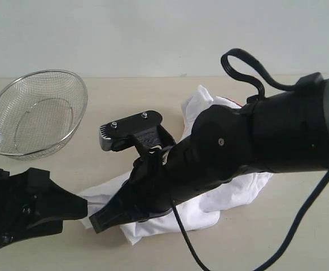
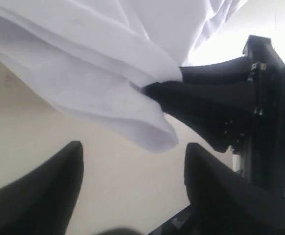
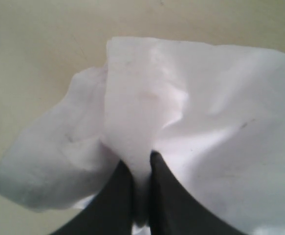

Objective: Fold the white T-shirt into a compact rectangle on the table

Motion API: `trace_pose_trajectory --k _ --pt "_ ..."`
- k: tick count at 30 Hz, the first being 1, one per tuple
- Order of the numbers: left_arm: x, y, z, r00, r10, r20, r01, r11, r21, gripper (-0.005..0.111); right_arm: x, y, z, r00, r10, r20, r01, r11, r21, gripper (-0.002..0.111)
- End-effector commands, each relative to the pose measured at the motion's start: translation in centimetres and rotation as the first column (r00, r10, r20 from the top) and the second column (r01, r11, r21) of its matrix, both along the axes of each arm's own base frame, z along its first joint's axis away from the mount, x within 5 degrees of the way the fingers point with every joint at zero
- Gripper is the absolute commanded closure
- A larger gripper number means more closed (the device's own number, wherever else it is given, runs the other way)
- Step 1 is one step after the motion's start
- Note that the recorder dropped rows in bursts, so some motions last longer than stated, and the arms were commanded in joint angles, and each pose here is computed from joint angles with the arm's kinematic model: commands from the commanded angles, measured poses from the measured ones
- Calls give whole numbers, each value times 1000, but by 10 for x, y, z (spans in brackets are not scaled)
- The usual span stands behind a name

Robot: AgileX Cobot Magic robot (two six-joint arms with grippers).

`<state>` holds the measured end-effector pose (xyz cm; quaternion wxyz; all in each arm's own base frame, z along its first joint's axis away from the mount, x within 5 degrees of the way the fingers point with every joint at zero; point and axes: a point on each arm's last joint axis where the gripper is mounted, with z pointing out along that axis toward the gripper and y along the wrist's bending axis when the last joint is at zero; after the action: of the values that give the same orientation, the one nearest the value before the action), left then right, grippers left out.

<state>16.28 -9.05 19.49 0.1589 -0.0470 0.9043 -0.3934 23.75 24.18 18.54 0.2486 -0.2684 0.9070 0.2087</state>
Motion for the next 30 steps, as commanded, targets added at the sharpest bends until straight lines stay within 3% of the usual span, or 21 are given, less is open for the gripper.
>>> trace_pose_trajectory --k 1,9,26,28,30 --pt "4 -3 4 999 49 17 -48 997 -60 49 0 -2 4 1000 -3 13 3 1000 8 108" --pt "11 -7 -13 995 49 -90 -56 995 -79 49 0 -2 4 1000 -8 16 8 1000 12 108" --pt "22 -11 -30 985 81 -152 -100 988 -122 50 2 -1 5 999 -13 37 13 1000 19 108" --pt "23 -11 -32 985 82 -153 -101 988 -121 53 2 -1 5 999 -14 39 13 1000 19 108" --pt "24 -11 -34 985 82 -150 -100 988 -116 65 2 -1 5 999 -14 39 13 1000 19 108"
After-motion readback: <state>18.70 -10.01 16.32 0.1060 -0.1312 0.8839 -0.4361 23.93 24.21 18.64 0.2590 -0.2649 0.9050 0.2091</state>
